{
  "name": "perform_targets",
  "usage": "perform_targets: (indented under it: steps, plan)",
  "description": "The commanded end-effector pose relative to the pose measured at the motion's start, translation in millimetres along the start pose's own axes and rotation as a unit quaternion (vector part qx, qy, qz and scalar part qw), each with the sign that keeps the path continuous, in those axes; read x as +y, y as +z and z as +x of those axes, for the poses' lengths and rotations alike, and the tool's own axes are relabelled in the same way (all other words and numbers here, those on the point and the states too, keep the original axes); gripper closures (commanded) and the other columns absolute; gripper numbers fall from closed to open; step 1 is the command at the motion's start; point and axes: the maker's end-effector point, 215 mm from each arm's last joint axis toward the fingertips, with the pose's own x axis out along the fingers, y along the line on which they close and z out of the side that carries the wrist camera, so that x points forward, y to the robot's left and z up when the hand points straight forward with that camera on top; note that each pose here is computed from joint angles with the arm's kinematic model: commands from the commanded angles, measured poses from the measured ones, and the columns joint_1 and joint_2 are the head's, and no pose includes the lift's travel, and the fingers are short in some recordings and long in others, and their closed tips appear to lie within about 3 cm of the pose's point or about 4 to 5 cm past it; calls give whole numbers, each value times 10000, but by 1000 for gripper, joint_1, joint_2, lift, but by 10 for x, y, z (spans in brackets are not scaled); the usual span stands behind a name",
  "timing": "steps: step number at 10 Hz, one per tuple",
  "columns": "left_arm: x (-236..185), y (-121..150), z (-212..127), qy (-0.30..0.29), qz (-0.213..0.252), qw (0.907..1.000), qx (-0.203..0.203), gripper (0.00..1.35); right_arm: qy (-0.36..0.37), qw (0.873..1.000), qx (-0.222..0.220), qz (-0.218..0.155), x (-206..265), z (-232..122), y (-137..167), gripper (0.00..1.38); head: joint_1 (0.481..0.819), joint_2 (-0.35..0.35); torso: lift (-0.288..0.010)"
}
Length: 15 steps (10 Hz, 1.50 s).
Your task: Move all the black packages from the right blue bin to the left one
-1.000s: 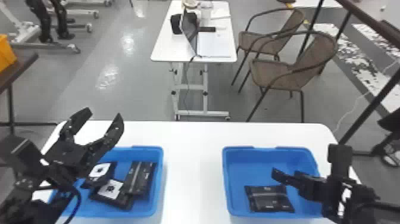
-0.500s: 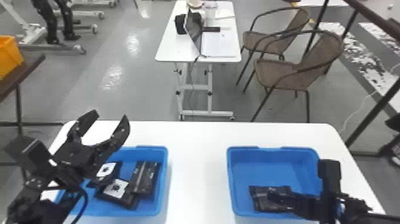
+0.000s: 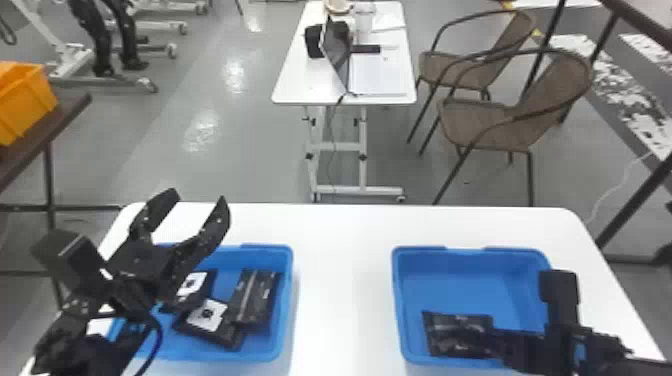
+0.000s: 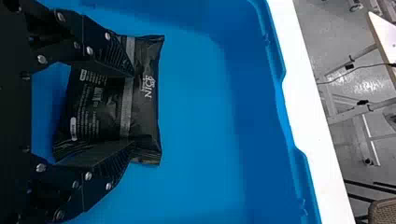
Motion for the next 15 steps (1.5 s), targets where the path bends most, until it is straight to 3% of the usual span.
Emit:
perform_targets:
  steps: [1,6,8,9,11,12,15]
  plan:
    - [3,-36,-13,21,-56,10000,24,309,85,9999,-39,146,5,18,9,1038,695,44,-43]
    - [20,-45,-28,67,-99,9999,20,309,329,9930,-877,718,129,-231,352,1111,695,43,-43]
    - [41,4,-33,119,-116,9998,-65,309,349,9871,-1198,1007,69,-510,452,1111,695,43,-43]
    - [65,21,-46,219,-166,9996,-108,309,359,9832,-1463,1034,65,-734,648,1111,695,39,-43]
    - [44,33,-3,245,-313,9991,-127,309,692,9729,-2038,846,283,-1066,1285,1111,695,23,-43]
    - [13,52,45,217,-352,9991,-136,309,1043,9674,-2196,703,547,-1069,1589,1111,695,18,-43]
    - [-217,77,238,11,-609,9981,-114,309,2381,9436,-2300,-35,1569,-579,2120,1111,695,73,-43]
